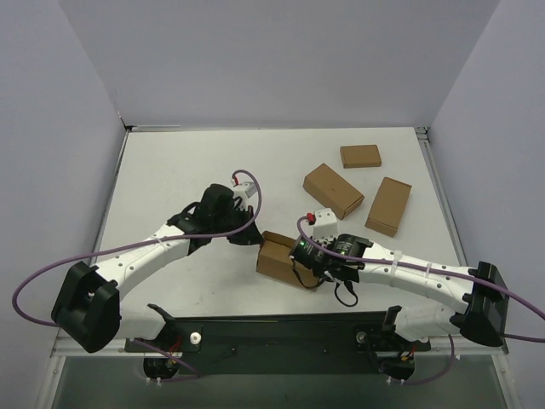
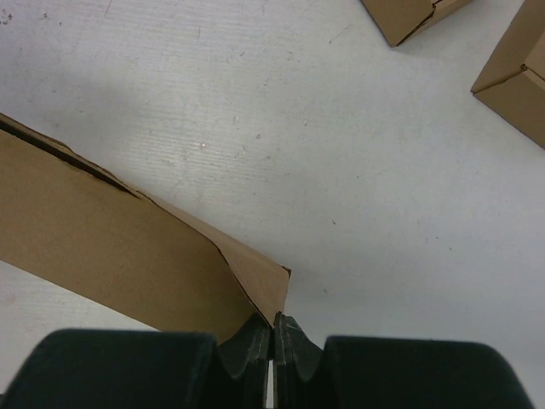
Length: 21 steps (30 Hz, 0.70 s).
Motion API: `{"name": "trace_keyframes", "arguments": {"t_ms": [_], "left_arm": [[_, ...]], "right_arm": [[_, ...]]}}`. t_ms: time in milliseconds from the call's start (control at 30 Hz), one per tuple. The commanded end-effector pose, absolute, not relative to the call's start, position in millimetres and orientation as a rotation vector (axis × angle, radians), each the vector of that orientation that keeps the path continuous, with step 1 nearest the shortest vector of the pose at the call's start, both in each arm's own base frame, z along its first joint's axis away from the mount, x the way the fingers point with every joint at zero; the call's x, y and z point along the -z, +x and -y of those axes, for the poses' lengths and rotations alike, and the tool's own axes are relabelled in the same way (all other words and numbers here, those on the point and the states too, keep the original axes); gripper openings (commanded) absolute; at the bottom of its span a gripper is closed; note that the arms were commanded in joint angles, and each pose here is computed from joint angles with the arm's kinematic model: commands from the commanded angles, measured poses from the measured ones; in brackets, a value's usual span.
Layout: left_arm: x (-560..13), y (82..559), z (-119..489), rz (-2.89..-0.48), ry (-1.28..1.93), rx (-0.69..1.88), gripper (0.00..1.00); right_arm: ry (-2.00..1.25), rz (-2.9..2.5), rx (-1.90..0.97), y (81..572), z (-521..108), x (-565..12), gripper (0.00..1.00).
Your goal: Fold the paper box
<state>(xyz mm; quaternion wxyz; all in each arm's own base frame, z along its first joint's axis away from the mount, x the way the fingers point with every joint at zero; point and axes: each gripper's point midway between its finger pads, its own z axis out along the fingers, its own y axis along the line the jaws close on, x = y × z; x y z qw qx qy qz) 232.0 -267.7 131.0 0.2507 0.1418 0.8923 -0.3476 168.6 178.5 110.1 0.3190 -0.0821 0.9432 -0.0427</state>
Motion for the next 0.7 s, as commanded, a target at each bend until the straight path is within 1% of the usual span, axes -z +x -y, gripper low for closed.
{"name": "trace_keyframes", "arguments": {"t_ms": [0, 100, 367, 667], "left_arm": [[-166, 223, 291, -2.313, 0.407, 1.168, 0.0], [-167, 228, 289, -2.3, 0.391, 1.136, 0.0], [-147, 231, 265, -2.312, 0.45, 0.839, 0.0], [-131, 221, 252, -2.224, 0.463, 0.542, 0.0]], "right_arm": [[-0.243, -2.518, 0.096, 161, -189, -106, 0.0], [-0.248, -2.513, 0.102, 160, -189, -106, 0.0], [-0.228, -2.478, 0.052, 164, -193, -125, 0.0], [-0.152, -2.507, -0.05, 170, -199, -127, 0.0]]}}
